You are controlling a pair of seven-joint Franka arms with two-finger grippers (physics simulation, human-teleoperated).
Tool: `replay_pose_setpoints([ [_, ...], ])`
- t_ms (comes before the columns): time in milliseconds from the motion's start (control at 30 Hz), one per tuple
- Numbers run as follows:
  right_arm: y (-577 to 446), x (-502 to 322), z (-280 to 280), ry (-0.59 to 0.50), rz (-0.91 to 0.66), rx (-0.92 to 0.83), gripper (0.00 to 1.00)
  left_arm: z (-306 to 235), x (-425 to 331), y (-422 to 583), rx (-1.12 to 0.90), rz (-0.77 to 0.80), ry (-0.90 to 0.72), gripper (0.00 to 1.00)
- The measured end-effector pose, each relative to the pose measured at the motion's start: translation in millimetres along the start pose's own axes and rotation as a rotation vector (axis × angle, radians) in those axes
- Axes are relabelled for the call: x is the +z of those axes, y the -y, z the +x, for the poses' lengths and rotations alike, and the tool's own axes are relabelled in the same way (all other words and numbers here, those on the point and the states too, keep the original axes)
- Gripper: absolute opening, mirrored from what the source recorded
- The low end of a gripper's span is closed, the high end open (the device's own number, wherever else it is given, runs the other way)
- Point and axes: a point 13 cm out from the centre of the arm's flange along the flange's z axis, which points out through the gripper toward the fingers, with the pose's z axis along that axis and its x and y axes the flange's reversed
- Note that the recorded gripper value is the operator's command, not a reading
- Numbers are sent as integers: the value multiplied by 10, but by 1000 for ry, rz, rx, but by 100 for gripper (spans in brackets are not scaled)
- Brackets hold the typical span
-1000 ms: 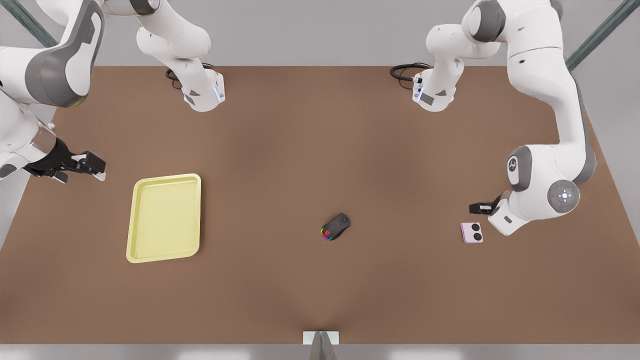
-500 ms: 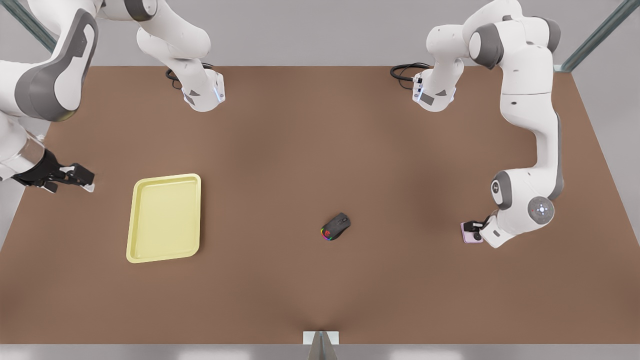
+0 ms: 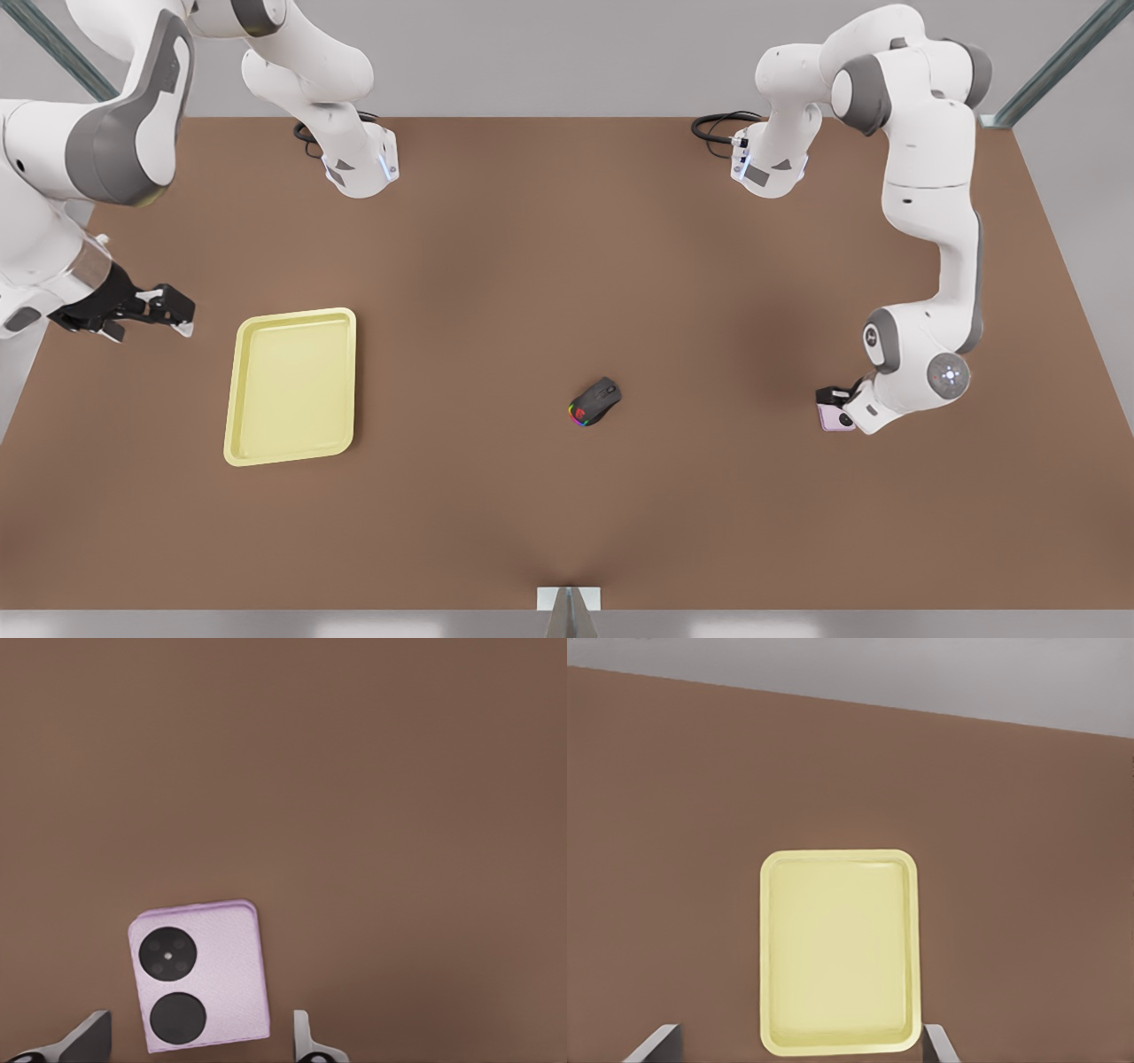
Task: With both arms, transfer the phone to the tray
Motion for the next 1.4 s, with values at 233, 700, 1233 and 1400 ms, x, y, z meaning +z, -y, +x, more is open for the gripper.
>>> replay_pose_setpoints([
  [233,-9,-41,18,2,-13,3,100,-25,209,-84,-16,11,7,100],
  [700,15,-65,115,-23,-19,10,100,-90,354,-97,-28,15,30,82],
  [1233,91,-75,146,-27,-20,23,100,-157,253,-31,-22,14,40,79],
  [1400,186,-121,183,-23,-18,41,100,-292,-37,212,10,16,45,79],
])
